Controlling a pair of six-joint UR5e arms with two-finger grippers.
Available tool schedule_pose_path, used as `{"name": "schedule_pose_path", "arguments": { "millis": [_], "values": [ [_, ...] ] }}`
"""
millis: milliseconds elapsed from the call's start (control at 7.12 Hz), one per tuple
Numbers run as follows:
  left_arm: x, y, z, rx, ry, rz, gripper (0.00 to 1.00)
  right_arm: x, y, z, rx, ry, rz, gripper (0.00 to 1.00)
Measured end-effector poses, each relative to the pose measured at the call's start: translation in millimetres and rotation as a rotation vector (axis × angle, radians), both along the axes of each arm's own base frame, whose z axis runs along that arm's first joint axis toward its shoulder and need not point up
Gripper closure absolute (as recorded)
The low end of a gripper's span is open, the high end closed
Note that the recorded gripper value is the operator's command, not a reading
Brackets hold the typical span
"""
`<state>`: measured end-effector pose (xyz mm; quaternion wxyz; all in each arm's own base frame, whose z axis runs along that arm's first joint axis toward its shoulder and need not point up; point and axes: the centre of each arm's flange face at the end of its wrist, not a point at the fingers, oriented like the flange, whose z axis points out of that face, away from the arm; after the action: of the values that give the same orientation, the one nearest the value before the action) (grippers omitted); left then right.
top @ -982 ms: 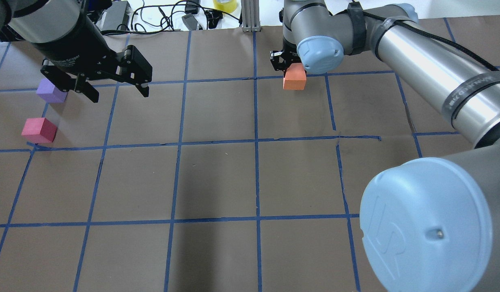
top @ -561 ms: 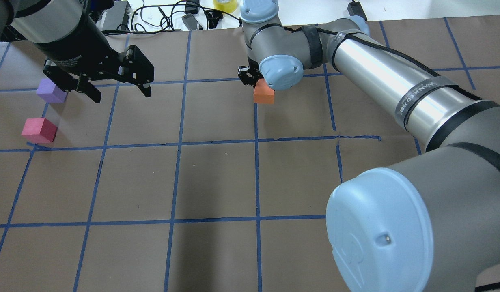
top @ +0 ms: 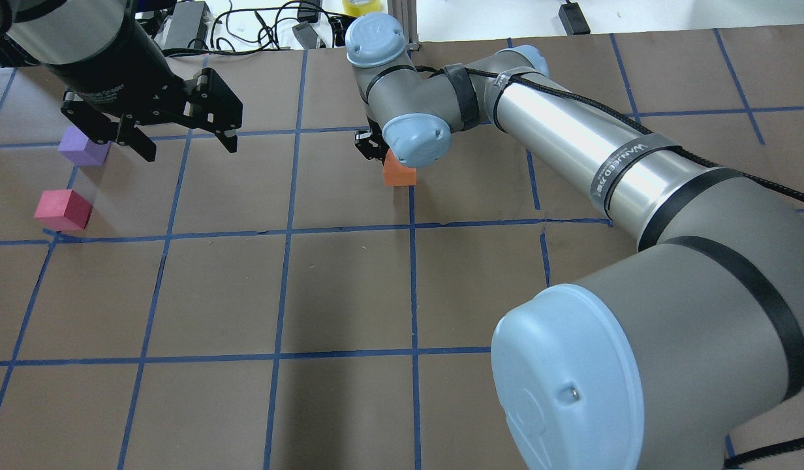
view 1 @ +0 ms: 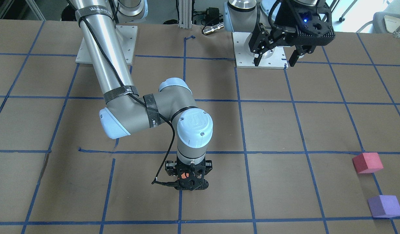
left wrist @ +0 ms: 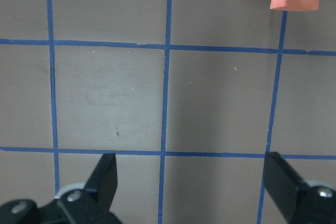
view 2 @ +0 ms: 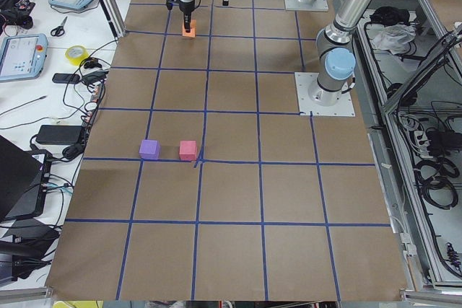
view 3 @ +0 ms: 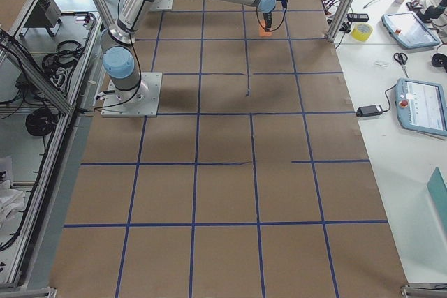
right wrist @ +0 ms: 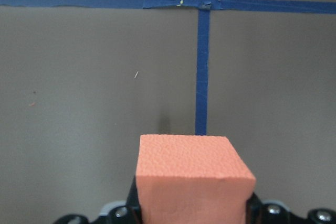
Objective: Arrange blocks in a line
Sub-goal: 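Carry the orange cube with the right gripper toward the table center, then release the orange cube and raise the right gripper while the left arm approaches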
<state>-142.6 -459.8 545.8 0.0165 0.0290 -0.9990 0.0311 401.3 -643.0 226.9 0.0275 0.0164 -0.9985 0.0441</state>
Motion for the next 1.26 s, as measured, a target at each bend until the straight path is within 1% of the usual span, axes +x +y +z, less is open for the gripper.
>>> {"name": "schedule_pose_path", "arguments": {
  "millis": [140, 281, 421, 561, 842, 982, 1123, 1263],
  "values": [
    [0, -2, -1, 0.002, 0.003, 0.000, 0.00, 3, 2, -9, 0.011, 0.003, 0.004, 0.52],
    [1, -3, 0, 0.002, 0.001, 0.001, 0.00, 4, 3, -16, 0.021, 0.005, 0.005, 0.20],
    [1, -4, 0, 0.000, -0.001, 0.001, 0.00, 4, 3, -19, 0.027, 0.003, 0.003, 0.05],
    [1, -6, 0, 0.000, -0.001, 0.001, 0.00, 4, 3, -18, 0.028, 0.000, 0.001, 0.00],
    [0, -11, -10, 0.019, -0.001, 0.000, 0.00, -1, 0, -4, 0.021, -0.012, 0.009, 0.00],
    [0, -16, -16, 0.030, -0.001, 0.000, 0.00, -16, -7, 13, 0.020, -0.032, 0.016, 0.00],
    [0, -25, -22, 0.032, 0.001, 0.002, 0.00, -46, -16, 39, 0.029, -0.048, 0.002, 0.00],
    [-3, -43, -39, 0.027, 0.009, 0.014, 0.00, -84, -22, 71, 0.042, -0.053, -0.028, 0.00]
  ]
}}
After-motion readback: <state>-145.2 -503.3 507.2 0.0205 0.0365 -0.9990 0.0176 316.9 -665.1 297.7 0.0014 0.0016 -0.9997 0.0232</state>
